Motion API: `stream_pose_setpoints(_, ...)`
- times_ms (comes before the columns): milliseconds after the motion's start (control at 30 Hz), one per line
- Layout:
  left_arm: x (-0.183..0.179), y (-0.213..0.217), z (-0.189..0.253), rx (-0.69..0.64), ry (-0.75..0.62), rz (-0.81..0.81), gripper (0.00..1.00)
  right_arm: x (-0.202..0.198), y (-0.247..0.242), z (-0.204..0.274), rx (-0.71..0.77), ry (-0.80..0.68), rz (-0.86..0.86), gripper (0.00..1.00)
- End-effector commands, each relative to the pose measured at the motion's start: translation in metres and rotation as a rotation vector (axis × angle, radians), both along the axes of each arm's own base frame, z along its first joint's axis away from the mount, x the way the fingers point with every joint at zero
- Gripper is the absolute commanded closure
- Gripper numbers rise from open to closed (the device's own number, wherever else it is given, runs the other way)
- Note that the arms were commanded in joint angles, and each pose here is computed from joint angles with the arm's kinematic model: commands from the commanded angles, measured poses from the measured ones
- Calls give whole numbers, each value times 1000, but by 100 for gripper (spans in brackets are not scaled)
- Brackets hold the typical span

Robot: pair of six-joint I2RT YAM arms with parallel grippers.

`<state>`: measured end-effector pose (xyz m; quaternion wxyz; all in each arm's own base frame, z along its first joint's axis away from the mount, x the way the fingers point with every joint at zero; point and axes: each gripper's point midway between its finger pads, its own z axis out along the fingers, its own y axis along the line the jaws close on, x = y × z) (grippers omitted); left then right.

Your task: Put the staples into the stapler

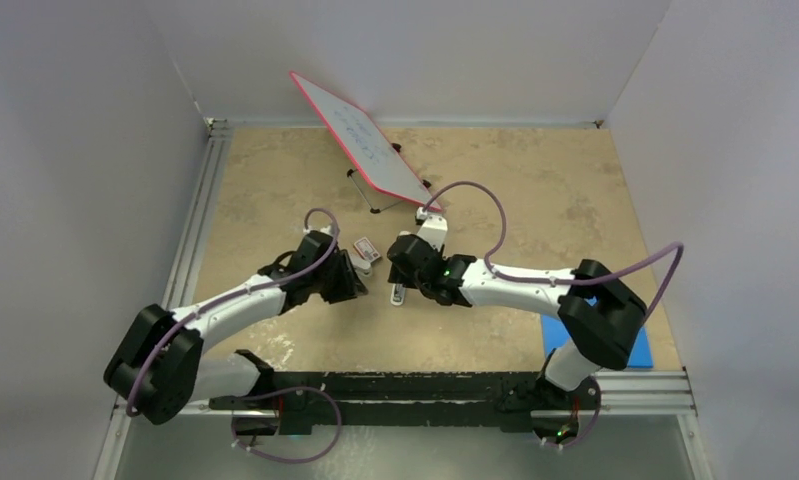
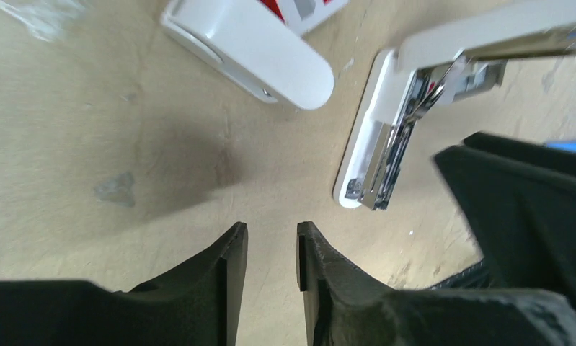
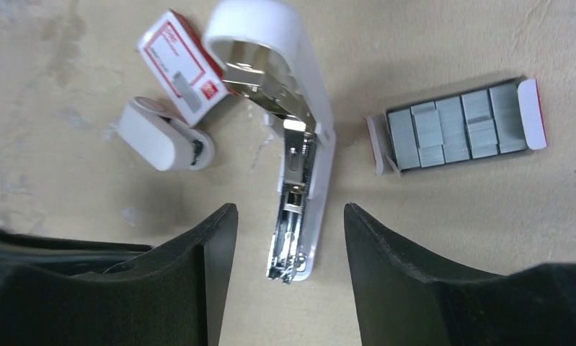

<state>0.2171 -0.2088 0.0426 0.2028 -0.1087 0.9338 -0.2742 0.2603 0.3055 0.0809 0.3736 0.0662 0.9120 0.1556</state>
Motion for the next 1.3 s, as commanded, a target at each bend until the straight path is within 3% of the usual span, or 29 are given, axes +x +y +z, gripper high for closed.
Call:
stream_pose_setpoints(0, 29, 24, 33, 105, -117, 129, 67, 7, 4, -6, -21, 3, -64, 42)
stream_pose_setpoints(367, 40, 28, 43, 147, -151, 133, 61, 16, 7, -33, -133, 24, -125, 52)
stream_pose_setpoints(600, 39, 24, 40, 137, -151, 107, 61, 21, 3, -39, -187, 19, -144, 70)
stream_pose_setpoints(800, 39, 22, 34, 141, -136, 95, 60, 24, 7, -39, -213, 7, -105, 75)
stream_pose_setpoints(1100, 39, 23, 33, 133, -128, 106, 60, 42, 11, -39, -283, -51, -77, 73)
stream_pose_setpoints(1267, 38, 24, 33, 132, -126, 105, 60, 41, 15, -36, -261, -54, -58, 62)
